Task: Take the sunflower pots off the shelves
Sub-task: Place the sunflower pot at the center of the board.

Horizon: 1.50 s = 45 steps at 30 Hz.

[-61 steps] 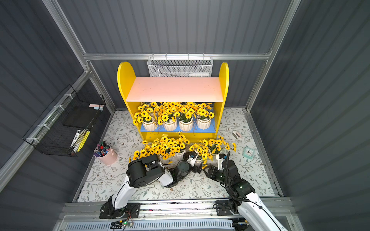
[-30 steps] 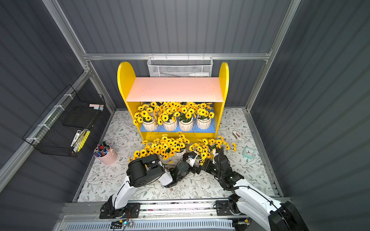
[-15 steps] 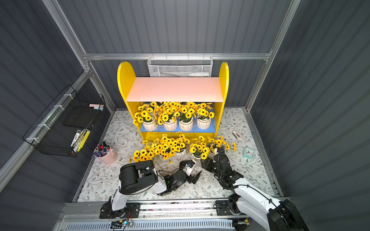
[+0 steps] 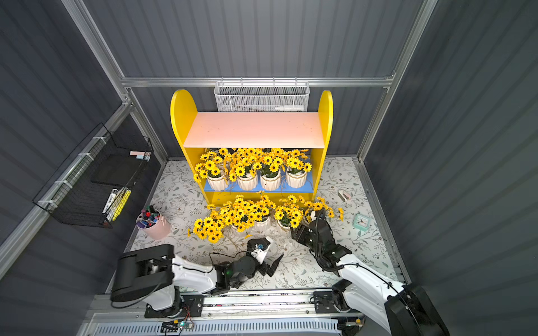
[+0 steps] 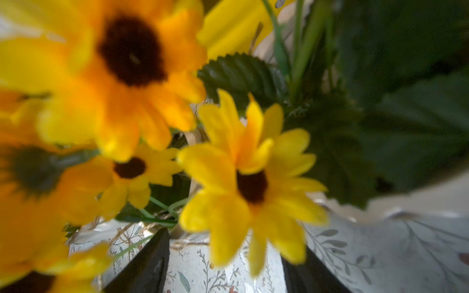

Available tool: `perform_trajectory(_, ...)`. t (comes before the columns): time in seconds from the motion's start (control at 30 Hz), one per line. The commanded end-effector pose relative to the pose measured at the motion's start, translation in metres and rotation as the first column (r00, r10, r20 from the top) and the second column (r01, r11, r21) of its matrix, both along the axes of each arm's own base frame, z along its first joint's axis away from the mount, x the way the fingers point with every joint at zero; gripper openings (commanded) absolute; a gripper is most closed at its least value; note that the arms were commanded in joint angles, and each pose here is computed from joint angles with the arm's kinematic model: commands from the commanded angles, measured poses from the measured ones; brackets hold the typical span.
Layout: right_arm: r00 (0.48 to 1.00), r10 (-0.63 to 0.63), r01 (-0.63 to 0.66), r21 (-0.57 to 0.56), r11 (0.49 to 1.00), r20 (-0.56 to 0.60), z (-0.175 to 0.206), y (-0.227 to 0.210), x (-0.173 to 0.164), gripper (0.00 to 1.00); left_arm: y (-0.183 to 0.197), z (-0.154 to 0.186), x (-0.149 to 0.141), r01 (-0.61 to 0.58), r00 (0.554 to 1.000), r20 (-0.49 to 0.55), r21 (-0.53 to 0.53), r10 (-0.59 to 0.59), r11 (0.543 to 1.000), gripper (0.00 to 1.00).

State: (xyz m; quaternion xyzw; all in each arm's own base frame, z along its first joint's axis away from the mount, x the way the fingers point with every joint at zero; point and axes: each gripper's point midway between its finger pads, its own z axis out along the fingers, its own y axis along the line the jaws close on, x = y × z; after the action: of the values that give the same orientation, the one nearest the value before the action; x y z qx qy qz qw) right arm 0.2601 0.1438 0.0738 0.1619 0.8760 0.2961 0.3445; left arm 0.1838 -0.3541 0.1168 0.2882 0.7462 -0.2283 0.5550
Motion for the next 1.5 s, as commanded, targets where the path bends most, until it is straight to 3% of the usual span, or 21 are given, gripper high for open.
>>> perform_trajectory(0.0,0.999,-0.040,0.040,0.017,0.999,0.008,0.005,-0.001,0.008,0.70,0.028,0.010,0.000,-0.055,0.998,-0.019,0.078,0.057,0.995,0.99)
perform_trajectory(0.17,0.999,-0.048,0.049,-0.023,0.999,0.014,0.006,-0.004,0.012,0.71,0.057,0.056,0.004,-0.124,0.992,0.022,0.132,0.122,0.984,0.99)
perform_trajectory(0.37,0.999,0.045,-0.046,-0.034,0.998,-0.021,0.012,0.003,-0.003,0.71,0.116,0.095,0.018,-0.352,0.936,0.076,0.168,0.344,0.921,0.99)
perform_trajectory(0.47,0.998,0.024,-0.028,-0.062,0.998,-0.064,0.010,-0.011,-0.022,0.72,0.159,0.097,0.021,-0.517,0.855,0.056,0.157,0.515,0.841,0.99)
perform_trajectory(0.53,0.997,-0.024,0.016,-0.100,0.995,-0.079,0.008,-0.027,-0.034,0.72,0.189,0.087,0.019,-0.625,0.777,0.020,0.142,0.629,0.768,0.99)
perform_trajectory(0.67,0.998,-0.056,0.053,-0.138,0.989,-0.015,0.013,-0.046,-0.045,0.65,0.216,0.069,0.016,-0.729,0.675,-0.004,0.150,0.738,0.668,0.91)
perform_trajectory(0.73,0.997,-0.081,0.079,-0.138,0.987,-0.009,0.013,-0.052,-0.049,0.64,0.233,0.061,0.012,-0.795,0.591,-0.016,0.157,0.807,0.585,0.88)
perform_trajectory(0.77,0.995,-0.102,0.099,-0.144,0.985,-0.011,0.013,-0.055,-0.049,0.62,0.250,0.056,0.007,-0.841,0.521,-0.031,0.152,0.853,0.519,0.87)
perform_trajectory(0.8,0.992,-0.127,0.123,-0.161,0.979,-0.012,0.012,-0.060,-0.047,0.60,0.257,0.051,0.006,-0.866,0.479,-0.020,0.152,0.877,0.476,0.86)
perform_trajectory(0.9,0.987,-0.160,0.152,-0.188,0.970,-0.027,0.009,-0.065,-0.038,0.58,0.254,0.027,0.004,-0.874,0.454,0.006,0.199,0.891,0.444,0.84)
perform_trajectory(1.03,0.993,-0.067,0.050,-0.163,0.985,-0.097,0.011,-0.047,-0.029,0.42,0.247,0.005,0.005,-0.862,0.467,-0.006,0.220,0.884,0.456,0.87)
perform_trajectory(1.13,0.990,0.020,-0.043,-0.168,0.985,-0.139,0.018,-0.037,-0.035,0.44,0.233,0.002,0.008,-0.811,0.544,-0.020,0.244,0.839,0.532,0.90)
perform_trajectory(1.23,0.993,-0.016,-0.009,-0.205,0.979,-0.119,0.020,-0.047,-0.037,0.46,0.238,-0.008,0.013,-0.783,0.566,-0.085,0.256,0.820,0.567,0.90)
perform_trajectory(1.3,0.996,-0.065,0.047,-0.225,0.973,-0.069,0.020,-0.057,-0.034,0.48,0.236,-0.026,0.016,-0.746,0.592,-0.182,0.244,0.785,0.620,0.87)
perform_trajectory(1.37,0.999,-0.030,0.026,-0.205,0.978,-0.016,0.027,-0.052,-0.030,0.45,0.225,-0.031,0.023,-0.699,0.647,-0.231,0.202,0.727,0.686,0.83)
perform_trajectory(1.47,0.999,0.043,-0.043,-0.172,0.984,-0.001,0.048,-0.038,-0.032,0.43,0.223,-0.008,0.029,-0.702,0.661,-0.178,0.195,0.729,0.685,0.85)
